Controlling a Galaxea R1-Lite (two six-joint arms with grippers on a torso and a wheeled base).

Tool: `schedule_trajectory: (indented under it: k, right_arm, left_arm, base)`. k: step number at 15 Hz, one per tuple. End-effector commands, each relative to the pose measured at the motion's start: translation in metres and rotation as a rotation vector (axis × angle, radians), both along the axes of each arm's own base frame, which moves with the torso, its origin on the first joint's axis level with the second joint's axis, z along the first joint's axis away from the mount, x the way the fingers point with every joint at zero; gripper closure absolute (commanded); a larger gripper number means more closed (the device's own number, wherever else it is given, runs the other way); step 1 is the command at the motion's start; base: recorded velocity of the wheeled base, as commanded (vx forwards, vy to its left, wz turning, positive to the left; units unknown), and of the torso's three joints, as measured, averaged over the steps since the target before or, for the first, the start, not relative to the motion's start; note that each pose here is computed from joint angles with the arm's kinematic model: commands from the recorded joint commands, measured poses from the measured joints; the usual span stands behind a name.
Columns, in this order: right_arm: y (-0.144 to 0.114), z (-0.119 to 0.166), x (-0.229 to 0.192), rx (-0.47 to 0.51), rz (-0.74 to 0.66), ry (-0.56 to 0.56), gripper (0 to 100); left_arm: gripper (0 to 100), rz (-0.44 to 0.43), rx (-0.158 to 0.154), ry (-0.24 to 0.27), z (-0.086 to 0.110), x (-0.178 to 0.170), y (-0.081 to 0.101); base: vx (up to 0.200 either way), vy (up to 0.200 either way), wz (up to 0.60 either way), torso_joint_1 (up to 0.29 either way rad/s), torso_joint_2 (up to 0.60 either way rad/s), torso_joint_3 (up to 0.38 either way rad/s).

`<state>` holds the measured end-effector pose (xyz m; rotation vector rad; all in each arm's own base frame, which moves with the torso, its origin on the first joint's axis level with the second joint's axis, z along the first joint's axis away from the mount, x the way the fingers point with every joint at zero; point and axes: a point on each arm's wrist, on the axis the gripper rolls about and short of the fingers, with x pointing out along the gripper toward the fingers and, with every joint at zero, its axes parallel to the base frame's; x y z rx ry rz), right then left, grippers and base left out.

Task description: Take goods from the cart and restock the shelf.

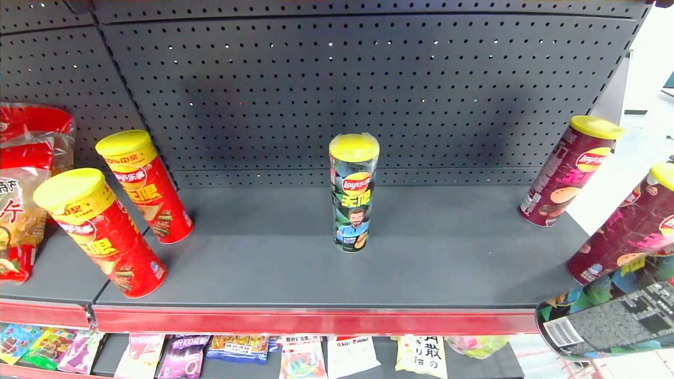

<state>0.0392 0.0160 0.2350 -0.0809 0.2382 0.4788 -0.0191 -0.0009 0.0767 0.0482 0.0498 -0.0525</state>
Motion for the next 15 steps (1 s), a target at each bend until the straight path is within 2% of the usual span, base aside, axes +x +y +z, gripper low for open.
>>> schedule_trajectory:
  k: [1,2,3,4,5,7,8,9,10,11,13,15]
  right_arm:
    - [0.004,-0.002,0.013,-0.025,0.008,0.045,100]
    - [0.004,-0.003,0.014,-0.033,0.013,0.049,100]
    - [0.006,-0.005,0.016,-0.039,0.033,0.062,100]
    - [0.007,-0.005,0.018,-0.038,0.055,0.073,100]
    - [0.008,-0.005,0.021,-0.041,0.063,0.086,100]
    - [0.009,-0.005,0.025,-0.046,0.057,0.099,100]
    - [0.009,-0.004,0.026,-0.045,0.057,0.098,100]
    - [0.010,-0.002,0.026,-0.043,0.060,0.092,100]
    - [0.010,0.002,0.027,-0.038,0.061,0.079,100]
    - [0.010,0.009,0.028,-0.033,0.063,0.060,100]
    - [0.011,0.013,0.031,-0.028,0.058,0.059,100]
    - [0.011,0.011,0.032,-0.029,0.056,0.069,100]
  left_arm:
    - [0,-0.102,0.020,0.034,0.004,0.003,0.000]
    - [0,-0.153,0.011,0.020,0.041,0.007,0.000]
    - [0,-0.163,-0.063,0.065,0.091,0.028,-0.002]
    - [0,-0.199,-0.109,0.076,0.122,0.045,-0.005]
    - [0,-0.340,-0.103,0.121,0.143,0.068,-0.013]
    - [0,-0.605,-0.105,0.211,0.166,0.109,-0.033]
    - [0,-0.652,-0.104,0.237,0.170,0.124,-0.040]
    - [0,-0.711,-0.071,0.272,0.168,0.146,-0.051]
    - [0,-0.767,-0.016,0.297,0.161,0.164,-0.063]
    - [0,-0.860,0.012,0.355,0.149,0.183,-0.081]
    - [0,-0.922,0.026,0.406,0.144,0.208,-0.103]
    - [0,-0.970,0.053,0.400,0.142,0.231,-0.126]
  base:
    - [0.000,0.000,0.00,0.000,0.00,0.000]
    - [0.000,0.000,0.00,0.000,0.00,0.000]
    - [0.000,0.000,0.00,0.000,0.00,0.000]
    - [0.000,0.000,0.00,0.000,0.00,0.000]
    - [0.000,0.000,0.00,0.000,0.00,0.000]
    - [0.000,0.000,0.00,0.000,0.00,0.000]
    - [0.000,0.000,0.00,0.000,0.00,0.000]
    - [0.000,0.000,0.00,0.000,0.00,0.000]
    - [0.000,0.000,0.00,0.000,0.00,0.000]
    - [0.000,0.000,0.00,0.000,0.00,0.000]
    - [0.000,0.000,0.00,0.000,0.00,0.000]
    - [0.000,0.000,0.00,0.000,0.00,0.000]
